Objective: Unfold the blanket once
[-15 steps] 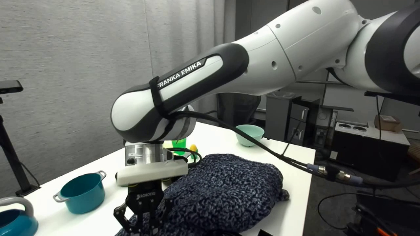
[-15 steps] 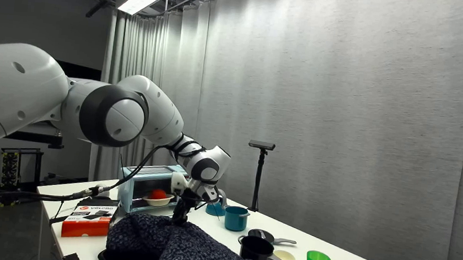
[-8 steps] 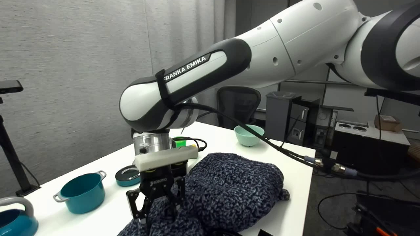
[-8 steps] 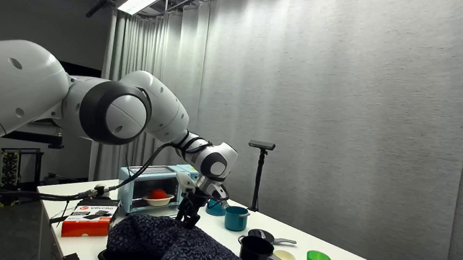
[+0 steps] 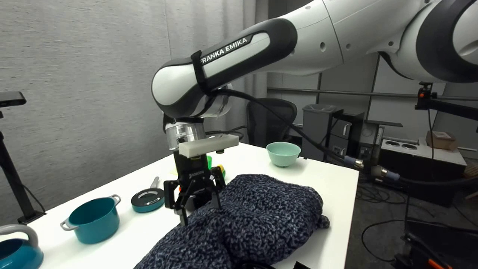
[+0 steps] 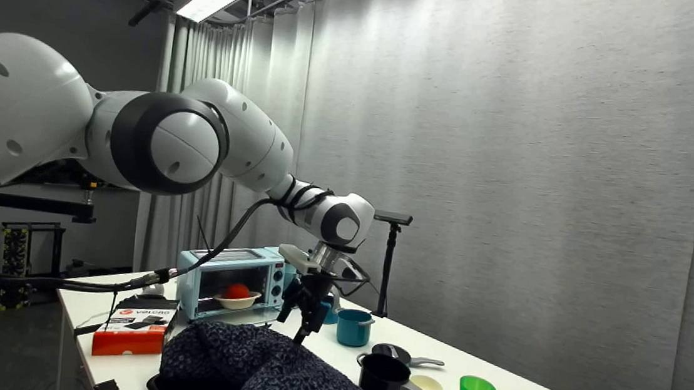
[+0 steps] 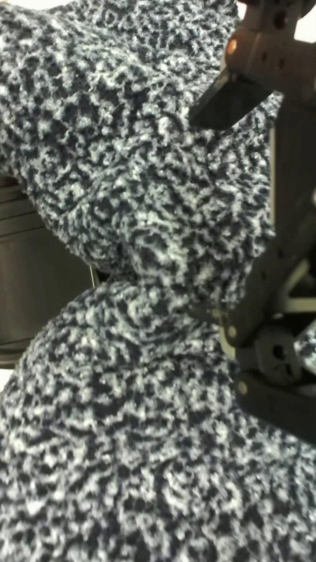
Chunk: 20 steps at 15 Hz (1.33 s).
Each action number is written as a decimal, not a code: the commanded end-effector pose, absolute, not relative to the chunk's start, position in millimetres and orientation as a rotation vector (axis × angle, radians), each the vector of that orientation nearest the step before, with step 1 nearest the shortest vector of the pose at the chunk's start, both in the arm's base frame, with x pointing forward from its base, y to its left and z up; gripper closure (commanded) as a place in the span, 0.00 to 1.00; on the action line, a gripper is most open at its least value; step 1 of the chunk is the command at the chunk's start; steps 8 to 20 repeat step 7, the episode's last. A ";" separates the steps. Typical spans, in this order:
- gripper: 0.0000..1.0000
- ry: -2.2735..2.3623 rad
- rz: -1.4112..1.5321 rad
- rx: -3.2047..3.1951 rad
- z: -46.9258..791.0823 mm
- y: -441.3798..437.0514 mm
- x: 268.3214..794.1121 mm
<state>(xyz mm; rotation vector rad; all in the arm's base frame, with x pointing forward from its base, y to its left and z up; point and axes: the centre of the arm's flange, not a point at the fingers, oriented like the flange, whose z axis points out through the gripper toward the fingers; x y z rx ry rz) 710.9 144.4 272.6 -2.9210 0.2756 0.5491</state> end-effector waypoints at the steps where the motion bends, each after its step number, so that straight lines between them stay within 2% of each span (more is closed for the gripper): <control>1: 0.00 0.058 0.537 -3.019 300.1 122.1 701.7; 4: 0.00 -0.081 0.499 -3.085 318.4 111.3 698.5; 5: 0.00 0.007 0.506 -3.054 302.2 120.9 710.1; 20: 0.00 -0.031 0.485 -3.072 311.9 117.8 710.3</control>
